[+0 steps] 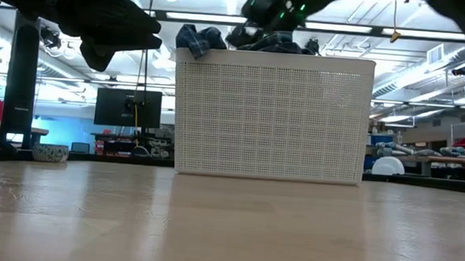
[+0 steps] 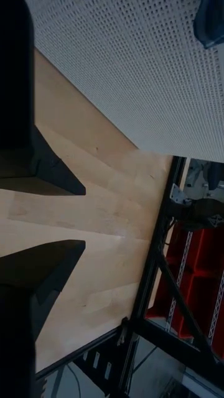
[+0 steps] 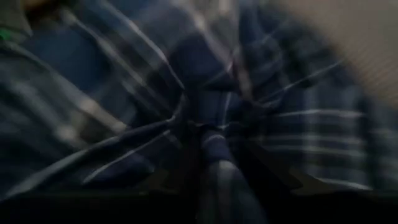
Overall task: Sort clothes
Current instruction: Put the blue striped polo into the white laundry organizer
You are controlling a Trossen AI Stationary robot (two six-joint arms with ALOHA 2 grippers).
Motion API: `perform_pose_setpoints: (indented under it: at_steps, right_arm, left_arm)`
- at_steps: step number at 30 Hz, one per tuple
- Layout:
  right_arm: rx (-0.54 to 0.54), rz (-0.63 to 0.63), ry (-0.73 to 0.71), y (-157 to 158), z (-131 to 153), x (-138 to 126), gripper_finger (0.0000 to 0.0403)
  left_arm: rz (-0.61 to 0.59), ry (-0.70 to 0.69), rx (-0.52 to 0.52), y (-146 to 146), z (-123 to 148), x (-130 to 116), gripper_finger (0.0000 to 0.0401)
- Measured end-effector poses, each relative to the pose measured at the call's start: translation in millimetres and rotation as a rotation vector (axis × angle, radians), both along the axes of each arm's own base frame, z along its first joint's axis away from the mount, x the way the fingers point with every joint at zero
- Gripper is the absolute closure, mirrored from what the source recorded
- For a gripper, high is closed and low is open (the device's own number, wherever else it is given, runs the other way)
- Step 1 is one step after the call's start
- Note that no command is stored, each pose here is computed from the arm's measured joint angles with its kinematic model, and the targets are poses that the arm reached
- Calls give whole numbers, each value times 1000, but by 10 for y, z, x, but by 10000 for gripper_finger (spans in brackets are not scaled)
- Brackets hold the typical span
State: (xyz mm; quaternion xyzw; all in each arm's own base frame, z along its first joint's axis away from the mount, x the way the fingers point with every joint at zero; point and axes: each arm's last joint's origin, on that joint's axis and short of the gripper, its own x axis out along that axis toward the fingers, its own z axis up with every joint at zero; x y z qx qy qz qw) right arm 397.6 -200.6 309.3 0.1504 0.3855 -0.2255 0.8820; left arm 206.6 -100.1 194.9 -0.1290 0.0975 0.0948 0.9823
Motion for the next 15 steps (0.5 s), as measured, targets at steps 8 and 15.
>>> perform_pose_setpoints:
  at_steps: [8,15]
  right_arm:
    - [-71,-49,-163,206,767,-438,286]
    - [134,-56,-212,515,1049,-738,288]
  left_arm:
    - [0,0,0,0,0,0,270]
    - [1,-1,-3,0,1,0,270]
